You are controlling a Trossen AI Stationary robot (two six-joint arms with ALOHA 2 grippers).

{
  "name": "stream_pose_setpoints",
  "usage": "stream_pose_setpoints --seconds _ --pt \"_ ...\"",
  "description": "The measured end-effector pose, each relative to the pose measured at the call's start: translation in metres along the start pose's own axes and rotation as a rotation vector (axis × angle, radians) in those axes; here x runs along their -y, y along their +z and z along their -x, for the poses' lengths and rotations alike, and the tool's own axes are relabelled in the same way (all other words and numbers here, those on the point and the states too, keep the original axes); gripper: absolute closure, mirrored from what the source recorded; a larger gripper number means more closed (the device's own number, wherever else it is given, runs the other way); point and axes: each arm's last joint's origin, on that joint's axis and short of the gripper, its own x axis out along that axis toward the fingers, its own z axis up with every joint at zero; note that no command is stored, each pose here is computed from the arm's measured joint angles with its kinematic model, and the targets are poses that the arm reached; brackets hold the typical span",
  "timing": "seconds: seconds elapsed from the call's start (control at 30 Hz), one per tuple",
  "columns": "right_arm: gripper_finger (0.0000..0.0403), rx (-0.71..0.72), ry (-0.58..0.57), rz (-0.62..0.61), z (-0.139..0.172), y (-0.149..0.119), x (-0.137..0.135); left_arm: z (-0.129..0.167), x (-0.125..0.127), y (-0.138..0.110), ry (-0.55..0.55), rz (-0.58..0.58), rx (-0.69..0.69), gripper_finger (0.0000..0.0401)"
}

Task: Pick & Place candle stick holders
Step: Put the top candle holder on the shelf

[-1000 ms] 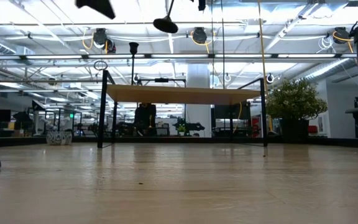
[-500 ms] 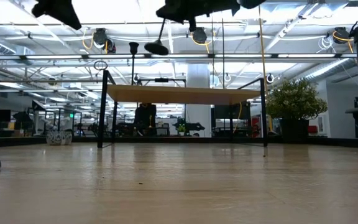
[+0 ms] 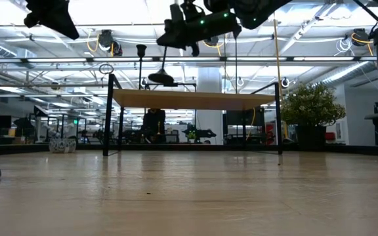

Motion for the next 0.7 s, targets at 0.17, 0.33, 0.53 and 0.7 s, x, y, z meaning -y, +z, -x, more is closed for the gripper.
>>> stream_pose_setpoints --seconds 0.17,0.33,0.53,0.7 --pt "0.039 -0.025 -0.002 0.0 -0.005 -0.009 0.001 0.0 0.0 0.001 -0.003 -0.016 0.004 0.0354" --pt "0.039 -0.023 -0.01 0.028 -0.005 -0.008 0.002 0.0 0.0 0.001 -0.003 -0.017 0.004 0.0354" --pt "0.039 -0.061 -0.028 0.023 -0.004 -0.011 0.01 0.0 0.0 0.001 -0.003 -0.02 0.004 0.0354" --pt "0.039 -0.069 -0.032 0.045 -0.004 -0.012 0.01 0.0 0.0 0.001 -0.003 -0.021 0.004 0.0354"
